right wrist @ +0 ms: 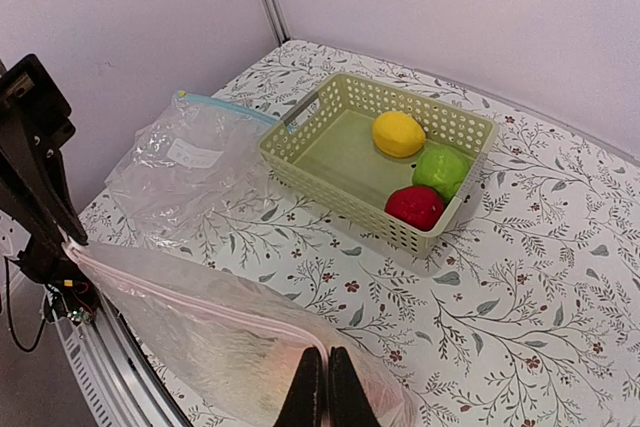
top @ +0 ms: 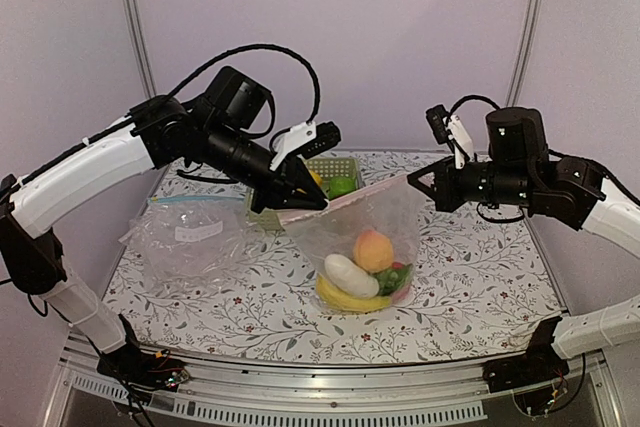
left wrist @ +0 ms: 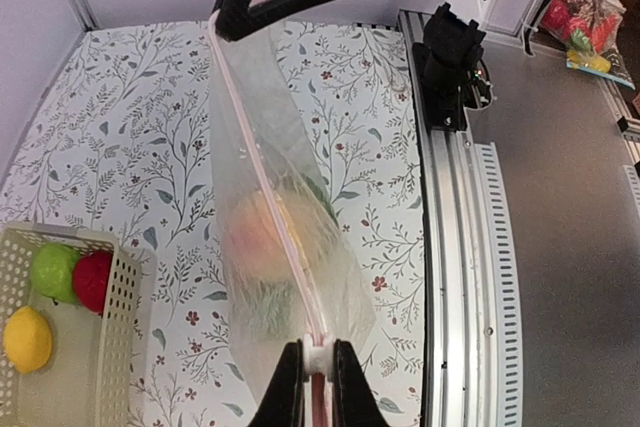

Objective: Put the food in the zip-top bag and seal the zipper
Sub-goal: Zip the zipper of the food storage bag, then place the zipper food storage bag at the center of the board.

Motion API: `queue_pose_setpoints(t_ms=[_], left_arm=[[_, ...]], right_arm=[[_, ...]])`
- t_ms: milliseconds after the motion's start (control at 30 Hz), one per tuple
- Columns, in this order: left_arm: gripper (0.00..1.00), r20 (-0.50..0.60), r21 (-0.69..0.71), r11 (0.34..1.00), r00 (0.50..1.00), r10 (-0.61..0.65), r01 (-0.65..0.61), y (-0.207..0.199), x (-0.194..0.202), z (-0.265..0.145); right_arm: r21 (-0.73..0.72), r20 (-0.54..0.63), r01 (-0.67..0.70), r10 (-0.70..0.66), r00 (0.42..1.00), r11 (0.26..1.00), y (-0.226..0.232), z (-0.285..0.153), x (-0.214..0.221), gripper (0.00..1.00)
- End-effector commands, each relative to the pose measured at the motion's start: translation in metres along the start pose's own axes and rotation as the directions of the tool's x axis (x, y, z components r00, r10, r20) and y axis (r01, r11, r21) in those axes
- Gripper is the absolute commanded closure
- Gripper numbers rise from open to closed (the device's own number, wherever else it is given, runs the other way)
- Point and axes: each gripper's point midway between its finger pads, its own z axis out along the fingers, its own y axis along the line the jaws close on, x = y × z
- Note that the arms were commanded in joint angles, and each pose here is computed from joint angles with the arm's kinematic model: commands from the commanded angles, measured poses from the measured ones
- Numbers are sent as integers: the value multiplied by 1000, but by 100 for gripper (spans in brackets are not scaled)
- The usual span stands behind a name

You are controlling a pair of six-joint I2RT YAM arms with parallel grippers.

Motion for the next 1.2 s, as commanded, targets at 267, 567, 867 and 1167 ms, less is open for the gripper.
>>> queue_pose_setpoints(t_ms=[267, 567, 867, 1167], left_arm=[[100, -67, 15, 999, 997, -48, 49, -9, 23, -13], [100, -66, 3, 999, 997, -47, 48, -7, 23, -15], [100, -66, -15, 999, 996, -51, 50, -3, 25, -15], [96, -48, -28, 998, 997, -66, 64, 1, 22, -13]], right_arm=[[265, 66, -56, 40, 997, 963, -63, -28, -9, 100], [305, 76, -59, 37, 996, 950, -71, -36, -11, 100], [321, 82, -64, 40, 996, 945, -75, -39, -12, 100], [224, 49, -31, 21, 999, 974, -58, -32, -9, 100]])
